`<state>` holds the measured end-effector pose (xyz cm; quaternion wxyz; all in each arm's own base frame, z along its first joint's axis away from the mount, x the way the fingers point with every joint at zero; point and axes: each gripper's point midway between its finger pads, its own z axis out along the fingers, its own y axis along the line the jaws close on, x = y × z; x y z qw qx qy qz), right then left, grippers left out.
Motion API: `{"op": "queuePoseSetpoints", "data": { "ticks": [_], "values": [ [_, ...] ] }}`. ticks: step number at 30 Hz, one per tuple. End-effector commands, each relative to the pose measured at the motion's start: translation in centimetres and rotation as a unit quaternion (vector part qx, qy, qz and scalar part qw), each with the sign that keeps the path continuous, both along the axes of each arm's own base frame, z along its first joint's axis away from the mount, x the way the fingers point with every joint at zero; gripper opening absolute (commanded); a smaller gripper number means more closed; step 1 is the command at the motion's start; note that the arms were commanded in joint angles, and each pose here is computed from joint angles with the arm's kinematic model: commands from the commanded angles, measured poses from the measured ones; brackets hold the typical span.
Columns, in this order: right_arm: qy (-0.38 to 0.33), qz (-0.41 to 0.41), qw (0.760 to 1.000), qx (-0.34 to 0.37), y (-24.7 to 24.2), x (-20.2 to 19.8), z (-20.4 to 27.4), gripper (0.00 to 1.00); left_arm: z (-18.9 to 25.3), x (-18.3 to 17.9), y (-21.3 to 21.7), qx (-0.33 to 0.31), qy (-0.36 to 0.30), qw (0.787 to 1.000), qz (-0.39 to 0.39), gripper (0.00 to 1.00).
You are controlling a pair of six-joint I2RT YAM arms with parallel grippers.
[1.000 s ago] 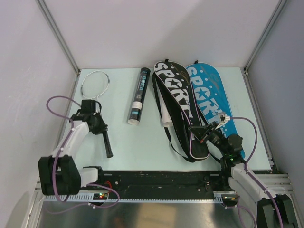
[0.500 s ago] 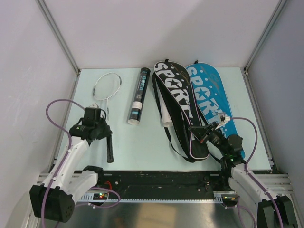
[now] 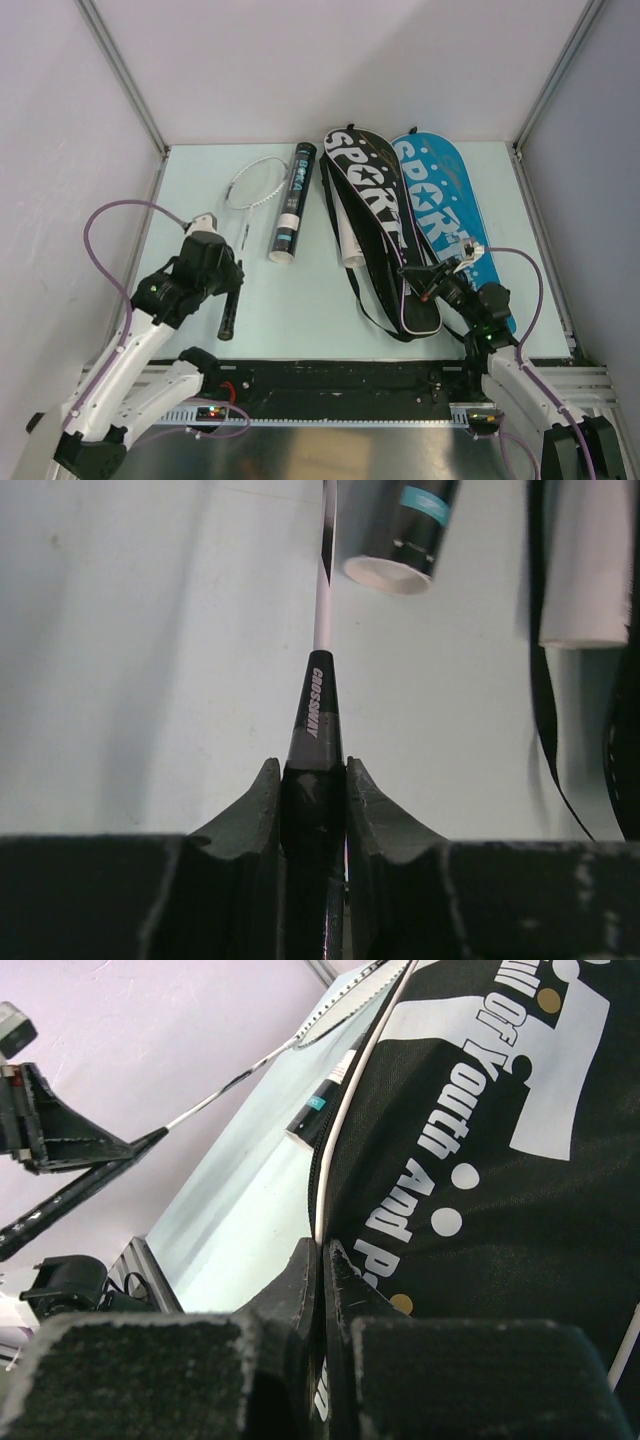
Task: Pack up the badminton gear
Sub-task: Pick up the racket from the center of the board, then place the racket in the racket bag.
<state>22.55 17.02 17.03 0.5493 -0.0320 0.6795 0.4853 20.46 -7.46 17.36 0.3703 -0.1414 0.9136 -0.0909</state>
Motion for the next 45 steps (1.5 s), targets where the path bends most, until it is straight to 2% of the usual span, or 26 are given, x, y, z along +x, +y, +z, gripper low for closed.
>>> {"op": "queuePoseSetpoints", "data": {
  "ticks": [1,7,14,29,34,45],
  "values": [
    [-0.037,-0.031,0.999,0.003,-0.6,1.0,2.6,0.0,3.1,-0.3,-1.5,-0.013,-0.048,0.999,-0.007,0.0],
    [-0.023,-0.032,0.999,0.001,-0.5,1.4,2.6,0.0,3.4,-2.2,-4.3,-0.016,-0.057,0.997,-0.045,0.0],
    [-0.017,-0.028,0.999,0.001,0.0,1.3,2.6,0.0,2.7,-2.2,-3.7,0.017,-0.063,0.997,-0.028,0.0],
    [-0.02,-0.034,0.999,-0.008,0.1,1.2,2.8,0.0,6.0,-3.0,-4.7,0.003,-0.121,0.991,-0.06,0.0],
    [-0.022,-0.038,0.999,-0.007,0.0,1.3,2.9,0.0,7.2,-3.3,-5.9,0.024,-0.132,0.985,-0.106,0.0],
    [-0.02,-0.04,0.999,-0.007,0.1,1.7,3.3,0.0,7.6,-5.6,-9.1,0.01,-0.138,0.977,-0.163,0.0]
  ]
}}
